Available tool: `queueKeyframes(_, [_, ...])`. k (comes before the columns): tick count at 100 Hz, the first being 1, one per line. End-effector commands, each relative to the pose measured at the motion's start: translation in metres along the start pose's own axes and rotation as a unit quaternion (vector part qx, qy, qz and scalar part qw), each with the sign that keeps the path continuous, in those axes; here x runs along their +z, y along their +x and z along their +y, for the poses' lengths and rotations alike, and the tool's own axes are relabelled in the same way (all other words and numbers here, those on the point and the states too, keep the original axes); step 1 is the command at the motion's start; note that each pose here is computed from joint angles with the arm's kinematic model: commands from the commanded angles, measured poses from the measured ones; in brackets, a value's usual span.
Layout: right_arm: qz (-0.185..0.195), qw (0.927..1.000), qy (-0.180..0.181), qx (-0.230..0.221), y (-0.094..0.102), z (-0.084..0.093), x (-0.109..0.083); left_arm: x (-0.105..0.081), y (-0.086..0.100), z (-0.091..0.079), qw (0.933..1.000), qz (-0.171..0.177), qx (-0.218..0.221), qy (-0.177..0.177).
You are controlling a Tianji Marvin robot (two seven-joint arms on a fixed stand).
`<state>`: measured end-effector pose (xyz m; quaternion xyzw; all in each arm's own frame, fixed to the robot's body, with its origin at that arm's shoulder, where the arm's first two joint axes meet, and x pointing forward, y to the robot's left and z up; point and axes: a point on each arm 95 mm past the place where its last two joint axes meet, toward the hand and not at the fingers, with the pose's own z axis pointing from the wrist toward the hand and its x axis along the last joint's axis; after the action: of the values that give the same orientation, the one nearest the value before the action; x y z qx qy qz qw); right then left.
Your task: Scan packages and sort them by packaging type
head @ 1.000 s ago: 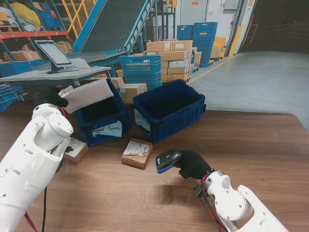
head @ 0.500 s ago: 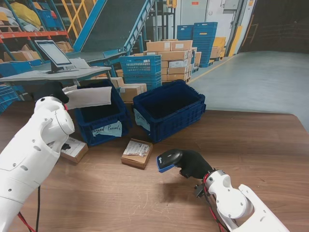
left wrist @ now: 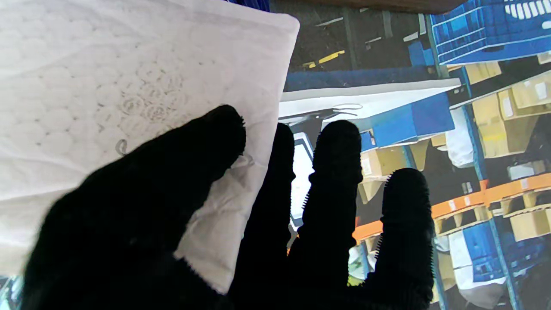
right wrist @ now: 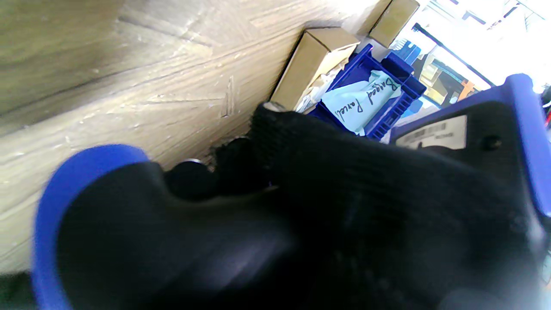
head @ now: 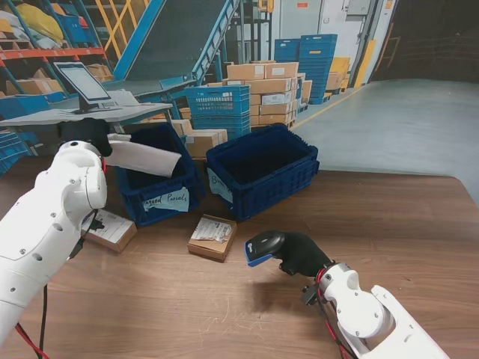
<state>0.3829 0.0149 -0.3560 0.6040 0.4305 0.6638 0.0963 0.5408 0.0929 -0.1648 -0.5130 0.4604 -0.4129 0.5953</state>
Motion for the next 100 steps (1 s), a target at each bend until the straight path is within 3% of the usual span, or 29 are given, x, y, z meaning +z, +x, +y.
queueKeyframes(1, [0.003,1.0000,0.006,0.005,0.003,-0.004,-0.001,0.003,0.003,-0.004,1.0000,0.007,0.000,-0.005])
queueKeyframes(59, [-0.009,0.9998,-0.001,0.019,-0.004,-0.005,-0.010,0.027,0.021,-0.013,0.9945,0.049,0.089,-0.026])
queueKeyframes(78, [-0.013,0.9996,-0.001,0.023,-0.008,-0.005,-0.012,0.031,0.026,-0.012,0.9934,0.051,0.091,-0.048])
queueKeyframes(100, [-0.015,0.9996,0.000,0.026,-0.009,-0.005,-0.013,0.031,0.032,-0.012,0.9860,0.068,0.128,-0.083])
